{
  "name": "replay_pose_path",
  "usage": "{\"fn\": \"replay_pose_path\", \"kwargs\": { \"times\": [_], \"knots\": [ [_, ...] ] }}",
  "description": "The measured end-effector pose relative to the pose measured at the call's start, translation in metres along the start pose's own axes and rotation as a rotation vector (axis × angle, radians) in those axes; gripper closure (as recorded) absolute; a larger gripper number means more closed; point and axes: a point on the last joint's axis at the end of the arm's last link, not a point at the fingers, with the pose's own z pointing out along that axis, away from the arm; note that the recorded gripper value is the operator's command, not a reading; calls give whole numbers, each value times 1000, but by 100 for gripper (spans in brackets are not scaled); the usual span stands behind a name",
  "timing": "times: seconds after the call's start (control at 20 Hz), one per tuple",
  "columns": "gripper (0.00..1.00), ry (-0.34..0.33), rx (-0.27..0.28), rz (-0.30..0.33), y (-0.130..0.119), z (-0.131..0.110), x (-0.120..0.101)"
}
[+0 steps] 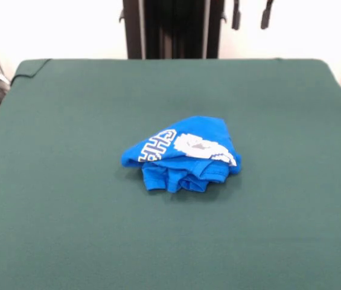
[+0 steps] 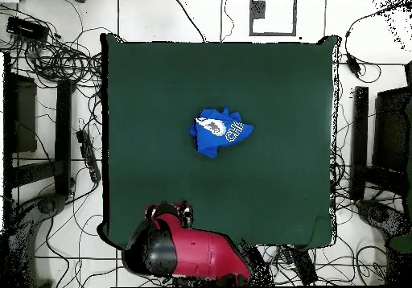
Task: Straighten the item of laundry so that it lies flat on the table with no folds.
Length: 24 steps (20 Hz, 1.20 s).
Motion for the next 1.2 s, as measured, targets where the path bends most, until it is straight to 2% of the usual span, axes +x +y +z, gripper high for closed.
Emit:
{"fn": "replay_pose_path", "kwargs": {
  "times": [0.2,0.25,0.3,0.5,0.65,0.75,0.85,1.2],
  "knots": [
    [0,70,31,-47,0,-2,7],
    [0,99,40,-60,0,-3,10],
    [0,156,53,-83,-1,-2,16],
    [0,215,62,-98,-5,3,19],
    [0,230,65,-100,-9,14,20],
    [0,238,69,-100,-12,34,22],
    [0,236,72,-105,-13,45,24],
    [0,186,89,-139,-15,110,32]
  ]
}}
